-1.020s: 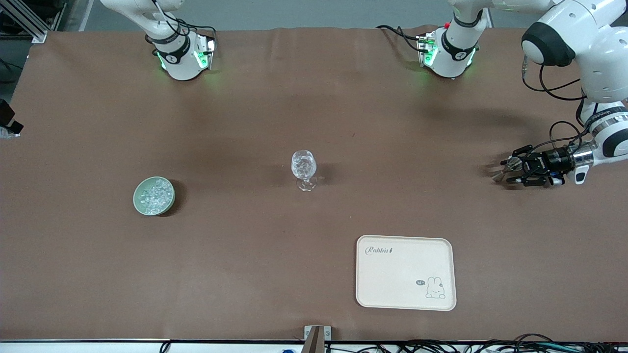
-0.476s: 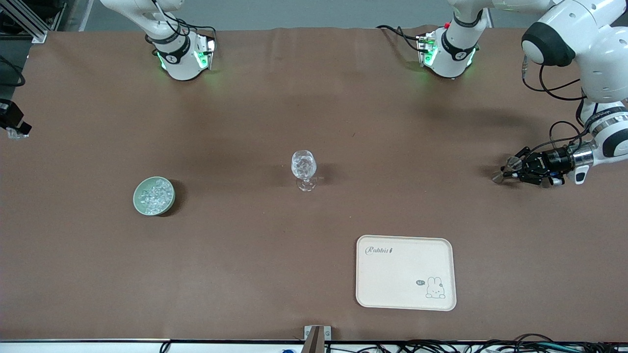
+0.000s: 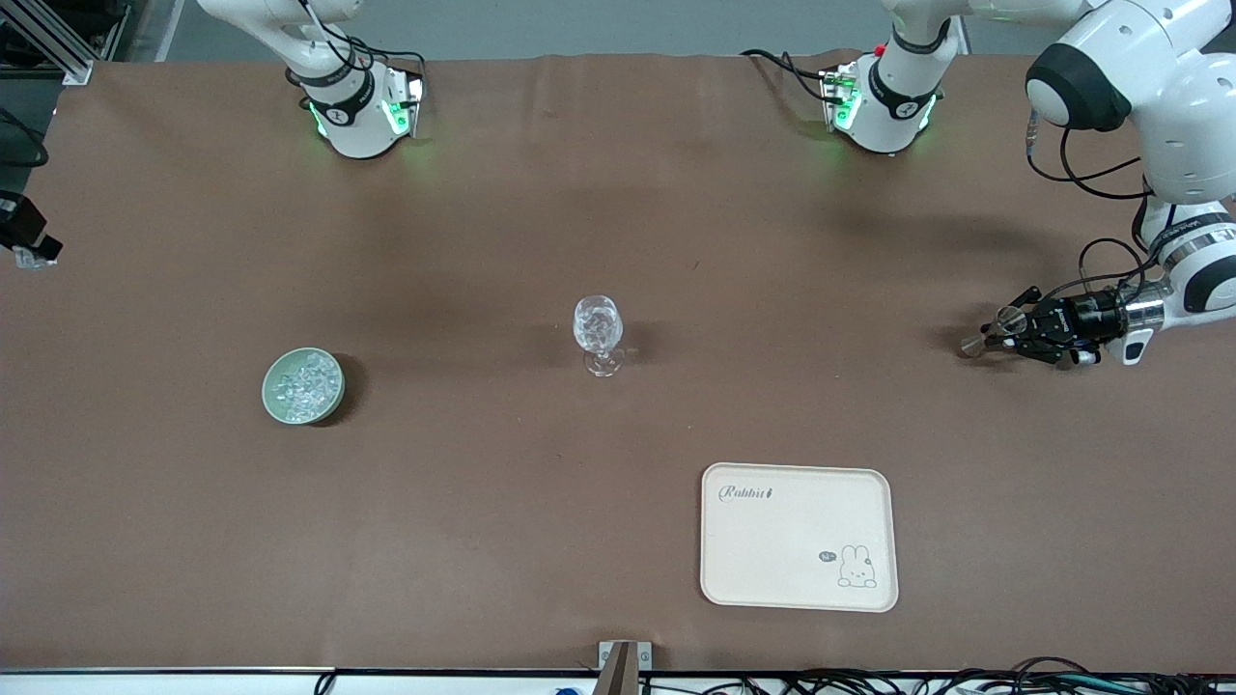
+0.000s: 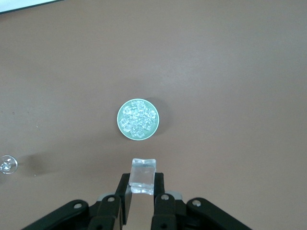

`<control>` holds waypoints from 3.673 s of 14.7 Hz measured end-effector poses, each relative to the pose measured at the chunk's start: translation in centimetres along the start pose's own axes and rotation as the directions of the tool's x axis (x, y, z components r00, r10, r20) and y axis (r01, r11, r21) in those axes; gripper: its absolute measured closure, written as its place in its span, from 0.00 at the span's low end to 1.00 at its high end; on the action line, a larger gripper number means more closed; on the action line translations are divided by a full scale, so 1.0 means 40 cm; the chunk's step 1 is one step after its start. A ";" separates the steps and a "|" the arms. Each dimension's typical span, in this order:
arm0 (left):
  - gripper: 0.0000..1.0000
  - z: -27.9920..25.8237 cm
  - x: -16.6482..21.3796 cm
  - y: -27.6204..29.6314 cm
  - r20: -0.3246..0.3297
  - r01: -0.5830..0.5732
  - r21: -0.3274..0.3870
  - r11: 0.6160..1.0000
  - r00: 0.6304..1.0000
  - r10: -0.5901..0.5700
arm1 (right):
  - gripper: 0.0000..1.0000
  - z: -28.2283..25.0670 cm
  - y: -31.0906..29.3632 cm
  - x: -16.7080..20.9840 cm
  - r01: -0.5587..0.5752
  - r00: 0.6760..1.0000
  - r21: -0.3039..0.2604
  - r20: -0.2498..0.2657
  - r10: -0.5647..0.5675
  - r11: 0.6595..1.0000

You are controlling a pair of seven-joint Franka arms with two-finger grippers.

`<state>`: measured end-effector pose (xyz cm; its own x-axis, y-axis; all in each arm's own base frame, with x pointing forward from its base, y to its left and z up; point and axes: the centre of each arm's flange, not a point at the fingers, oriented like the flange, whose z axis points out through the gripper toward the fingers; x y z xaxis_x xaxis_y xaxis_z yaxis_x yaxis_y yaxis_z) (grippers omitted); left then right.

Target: Pour wine and add ice with both arms

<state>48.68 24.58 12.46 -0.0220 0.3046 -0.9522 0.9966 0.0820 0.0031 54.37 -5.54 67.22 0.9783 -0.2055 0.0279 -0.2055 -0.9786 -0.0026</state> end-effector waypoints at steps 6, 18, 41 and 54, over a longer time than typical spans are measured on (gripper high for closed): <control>0.79 -0.023 -0.061 0.066 0.008 -0.005 0.023 1.000 1.000 0.005 | 0.77 0.006 0.000 0.001 0.002 1.000 0.002 -0.011 -0.002 1.000; 0.79 0.082 -0.259 0.167 0.109 -0.135 0.120 0.984 0.986 0.122 | 0.77 -0.023 0.010 -0.044 0.010 0.998 0.014 -0.070 -0.009 1.000; 0.79 0.617 -0.832 0.126 0.013 -0.106 0.260 0.960 0.994 0.106 | 0.77 -0.023 0.008 -0.045 0.016 0.997 0.013 -0.070 -0.015 1.000; 0.79 1.096 -0.968 0.019 -0.251 -0.074 0.209 0.975 0.960 0.127 | 0.77 -0.023 0.007 -0.045 0.016 0.997 0.013 -0.069 -0.016 1.000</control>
<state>53.75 -28.75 35.94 0.0851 0.5407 -0.8369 0.9900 -0.1410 0.0096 52.53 -5.45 68.08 0.9770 -0.1896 0.0973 -0.1890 -0.9819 -0.0152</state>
